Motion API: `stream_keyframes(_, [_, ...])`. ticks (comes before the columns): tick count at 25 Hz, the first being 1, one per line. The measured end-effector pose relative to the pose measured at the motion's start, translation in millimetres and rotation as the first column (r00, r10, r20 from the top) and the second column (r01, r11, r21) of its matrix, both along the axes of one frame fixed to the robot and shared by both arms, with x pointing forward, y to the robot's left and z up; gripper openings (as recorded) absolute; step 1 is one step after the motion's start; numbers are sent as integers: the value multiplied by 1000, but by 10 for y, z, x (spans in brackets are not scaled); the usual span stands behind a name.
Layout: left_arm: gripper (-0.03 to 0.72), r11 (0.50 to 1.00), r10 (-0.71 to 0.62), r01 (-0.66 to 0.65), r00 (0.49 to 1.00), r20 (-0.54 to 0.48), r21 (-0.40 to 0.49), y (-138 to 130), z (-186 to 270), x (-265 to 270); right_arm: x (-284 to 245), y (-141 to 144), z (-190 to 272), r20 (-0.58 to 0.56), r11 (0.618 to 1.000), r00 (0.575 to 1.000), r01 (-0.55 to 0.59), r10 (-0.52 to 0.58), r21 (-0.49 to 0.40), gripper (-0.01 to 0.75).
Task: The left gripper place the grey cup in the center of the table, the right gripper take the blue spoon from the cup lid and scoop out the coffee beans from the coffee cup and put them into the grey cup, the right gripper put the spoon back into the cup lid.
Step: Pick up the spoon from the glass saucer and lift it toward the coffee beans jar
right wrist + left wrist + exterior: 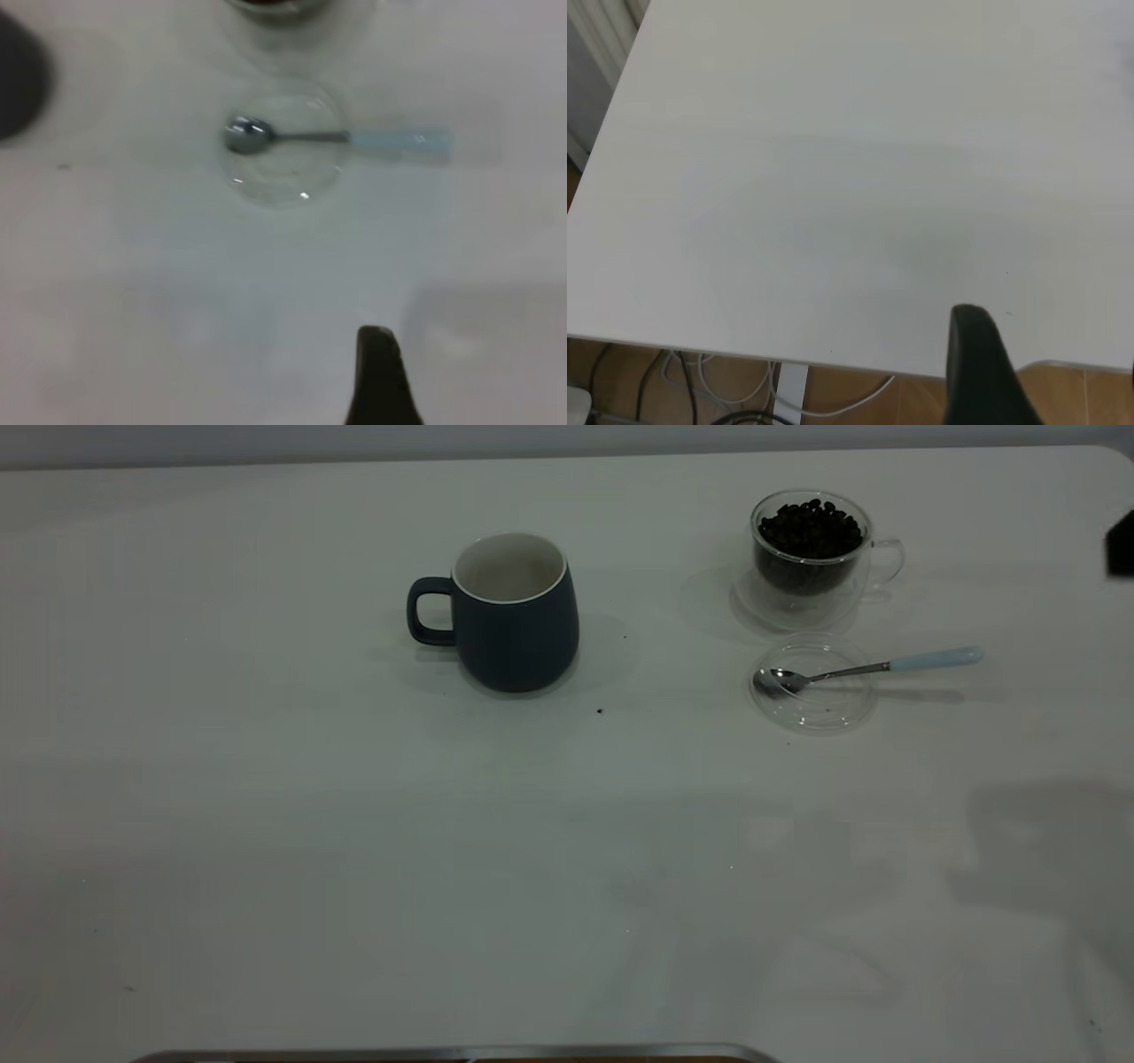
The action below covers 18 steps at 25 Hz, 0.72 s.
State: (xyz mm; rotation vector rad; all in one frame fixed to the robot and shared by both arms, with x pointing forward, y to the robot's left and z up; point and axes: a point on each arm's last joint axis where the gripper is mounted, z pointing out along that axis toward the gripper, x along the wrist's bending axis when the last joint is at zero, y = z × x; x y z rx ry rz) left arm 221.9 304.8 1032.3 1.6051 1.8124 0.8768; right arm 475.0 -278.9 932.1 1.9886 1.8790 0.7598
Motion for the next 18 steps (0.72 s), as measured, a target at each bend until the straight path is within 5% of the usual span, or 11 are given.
stream_keyframes(11, [474, 1000, 1, -1, 1000, 0, -1, 0, 0, 0, 872, 62, -532, -142, 994, 984, -99, 105, 47, 562])
stream_keyframes(18, [474, 1000, 2, -2, 1000, 0, -2, 0, 0, 0, 1328, -445, -825, -187, 986, 982, 23, 9, 167, 562])
